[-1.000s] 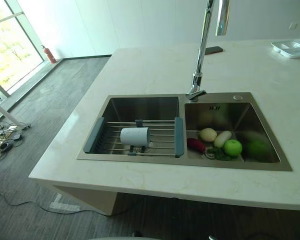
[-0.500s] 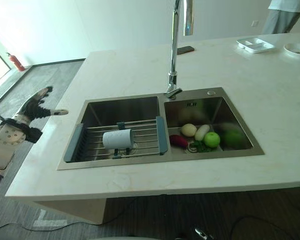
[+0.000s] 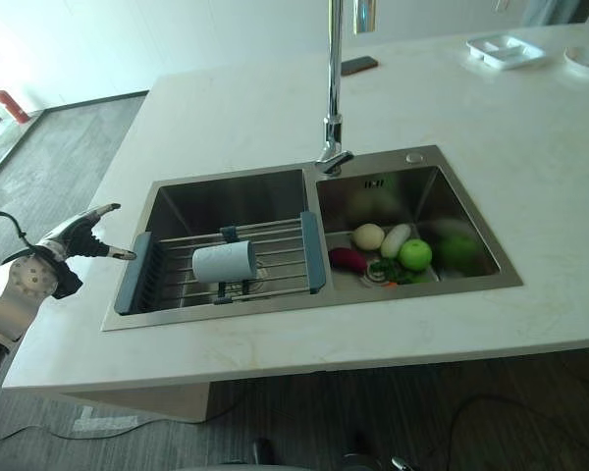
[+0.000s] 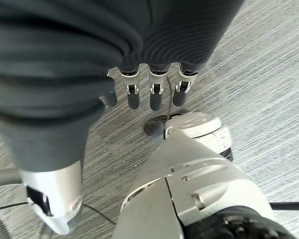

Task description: Place the dishes in the dishwasher.

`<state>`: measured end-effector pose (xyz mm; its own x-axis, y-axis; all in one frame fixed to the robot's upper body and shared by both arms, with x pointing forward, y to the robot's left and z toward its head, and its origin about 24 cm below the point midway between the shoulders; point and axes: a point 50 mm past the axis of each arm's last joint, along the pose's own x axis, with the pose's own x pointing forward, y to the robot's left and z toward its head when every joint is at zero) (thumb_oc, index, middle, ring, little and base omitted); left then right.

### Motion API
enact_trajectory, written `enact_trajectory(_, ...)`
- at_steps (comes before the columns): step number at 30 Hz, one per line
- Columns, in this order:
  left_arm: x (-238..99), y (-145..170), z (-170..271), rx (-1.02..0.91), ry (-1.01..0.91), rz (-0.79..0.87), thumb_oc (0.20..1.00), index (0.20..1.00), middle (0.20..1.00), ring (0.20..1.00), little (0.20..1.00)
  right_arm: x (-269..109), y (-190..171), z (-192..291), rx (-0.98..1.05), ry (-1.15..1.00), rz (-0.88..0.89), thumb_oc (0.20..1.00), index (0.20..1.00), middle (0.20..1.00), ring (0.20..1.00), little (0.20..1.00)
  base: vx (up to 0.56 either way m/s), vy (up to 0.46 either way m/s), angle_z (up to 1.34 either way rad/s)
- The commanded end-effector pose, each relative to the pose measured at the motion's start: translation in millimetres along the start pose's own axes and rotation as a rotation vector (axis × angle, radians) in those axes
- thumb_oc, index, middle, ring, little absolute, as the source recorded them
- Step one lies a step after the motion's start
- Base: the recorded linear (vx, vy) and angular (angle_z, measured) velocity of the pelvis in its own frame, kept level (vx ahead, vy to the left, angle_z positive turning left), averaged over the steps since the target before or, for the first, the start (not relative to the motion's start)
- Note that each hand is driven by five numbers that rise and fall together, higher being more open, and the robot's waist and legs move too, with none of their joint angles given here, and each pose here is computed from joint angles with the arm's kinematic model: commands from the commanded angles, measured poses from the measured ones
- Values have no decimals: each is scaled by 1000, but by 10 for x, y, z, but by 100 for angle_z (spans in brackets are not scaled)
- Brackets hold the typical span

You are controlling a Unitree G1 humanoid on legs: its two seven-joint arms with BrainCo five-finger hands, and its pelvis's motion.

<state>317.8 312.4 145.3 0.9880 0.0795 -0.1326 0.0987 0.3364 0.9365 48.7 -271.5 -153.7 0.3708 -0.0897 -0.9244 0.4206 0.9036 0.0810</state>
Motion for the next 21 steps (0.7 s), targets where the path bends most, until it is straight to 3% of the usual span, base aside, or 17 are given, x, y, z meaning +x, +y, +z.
enact_trajectory(1, 33, 661, 120, 52, -53, 221, 1000, 1000, 1000, 1000, 1000, 31, 23, 247, 17, -67, 25, 1000, 1000, 1000, 1000, 1000, -28, 33, -12)
enact_trajectory(15, 29, 611, 454, 59, -204, 249, 1000, 1000, 1000, 1000, 1000, 26, 19, 315, 46, -97, 17, 1000, 1000, 1000, 1000, 1000, 15, 2, -6)
enact_trajectory(21, 16, 499, 540, 49, -256, 186, 1000, 1000, 1000, 1000, 1000, 19, 5, 339, 117, -117, 26, 1000, 1000, 1000, 1000, 1000, 1, -7, -5)
